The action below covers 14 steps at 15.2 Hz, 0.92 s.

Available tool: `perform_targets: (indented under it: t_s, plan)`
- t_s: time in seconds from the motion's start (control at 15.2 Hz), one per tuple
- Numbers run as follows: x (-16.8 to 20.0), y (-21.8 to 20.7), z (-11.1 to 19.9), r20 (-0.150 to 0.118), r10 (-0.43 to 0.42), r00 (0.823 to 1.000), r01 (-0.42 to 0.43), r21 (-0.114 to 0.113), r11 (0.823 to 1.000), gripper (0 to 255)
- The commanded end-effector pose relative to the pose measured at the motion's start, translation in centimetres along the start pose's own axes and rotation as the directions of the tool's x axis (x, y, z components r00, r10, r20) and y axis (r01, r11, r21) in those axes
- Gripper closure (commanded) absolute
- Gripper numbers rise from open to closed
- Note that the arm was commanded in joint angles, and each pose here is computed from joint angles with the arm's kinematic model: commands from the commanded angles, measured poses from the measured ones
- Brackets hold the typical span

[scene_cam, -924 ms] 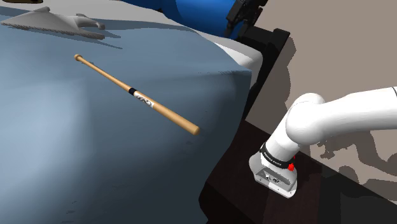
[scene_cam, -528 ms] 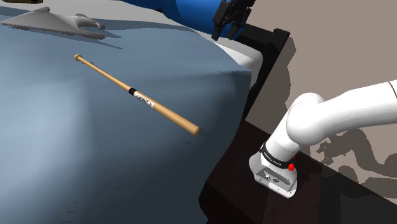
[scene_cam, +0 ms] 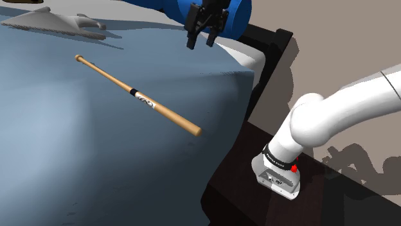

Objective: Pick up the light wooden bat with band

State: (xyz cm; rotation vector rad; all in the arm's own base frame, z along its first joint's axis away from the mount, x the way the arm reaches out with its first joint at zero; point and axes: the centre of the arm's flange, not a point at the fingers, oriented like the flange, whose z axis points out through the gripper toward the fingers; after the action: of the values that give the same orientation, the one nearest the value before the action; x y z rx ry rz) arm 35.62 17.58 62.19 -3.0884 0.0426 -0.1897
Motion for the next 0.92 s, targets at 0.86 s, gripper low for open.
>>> perform_targets:
  t_s: [0.86]
  plan:
    - [3.2,-19.3,5.0,0.140,-0.094,0.986,0.095,-0.001,0.995,0]
